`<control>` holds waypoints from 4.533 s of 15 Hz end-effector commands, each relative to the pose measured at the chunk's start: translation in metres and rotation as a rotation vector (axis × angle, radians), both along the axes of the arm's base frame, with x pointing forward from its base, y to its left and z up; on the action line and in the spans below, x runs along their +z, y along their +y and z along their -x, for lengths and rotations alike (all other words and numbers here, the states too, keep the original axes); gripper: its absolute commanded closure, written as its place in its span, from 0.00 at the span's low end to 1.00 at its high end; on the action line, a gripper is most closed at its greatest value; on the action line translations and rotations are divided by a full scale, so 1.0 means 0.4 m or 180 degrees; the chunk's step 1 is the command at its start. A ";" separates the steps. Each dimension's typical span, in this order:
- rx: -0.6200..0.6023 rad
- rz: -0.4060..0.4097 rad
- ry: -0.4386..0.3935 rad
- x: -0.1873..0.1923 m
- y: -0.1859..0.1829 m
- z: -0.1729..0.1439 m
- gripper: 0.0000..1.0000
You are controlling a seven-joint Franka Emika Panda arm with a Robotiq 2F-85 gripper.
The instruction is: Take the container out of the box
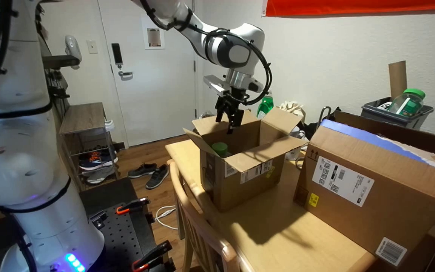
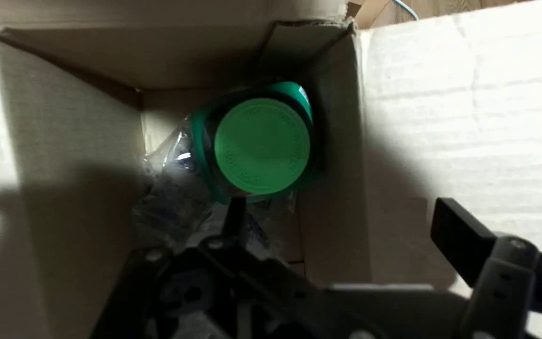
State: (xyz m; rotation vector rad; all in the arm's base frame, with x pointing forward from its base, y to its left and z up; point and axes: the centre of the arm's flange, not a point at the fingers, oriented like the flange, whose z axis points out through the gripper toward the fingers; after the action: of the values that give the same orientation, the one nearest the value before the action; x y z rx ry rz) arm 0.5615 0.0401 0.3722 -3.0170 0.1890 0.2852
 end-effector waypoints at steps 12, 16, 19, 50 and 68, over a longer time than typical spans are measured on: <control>-0.0029 0.0000 0.0077 -0.024 -0.037 0.032 0.00; -0.0065 -0.0009 0.0116 -0.039 -0.061 0.042 0.00; -0.0077 -0.0003 0.0132 -0.050 -0.068 0.049 0.00; -0.0128 -0.0132 0.0081 -0.058 -0.150 0.125 0.00; 0.0020 -0.0153 0.0115 -0.046 -0.108 0.059 0.00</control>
State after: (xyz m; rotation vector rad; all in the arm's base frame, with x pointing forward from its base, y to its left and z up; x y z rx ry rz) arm 0.5331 -0.0006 0.3565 -2.9820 0.1874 0.3240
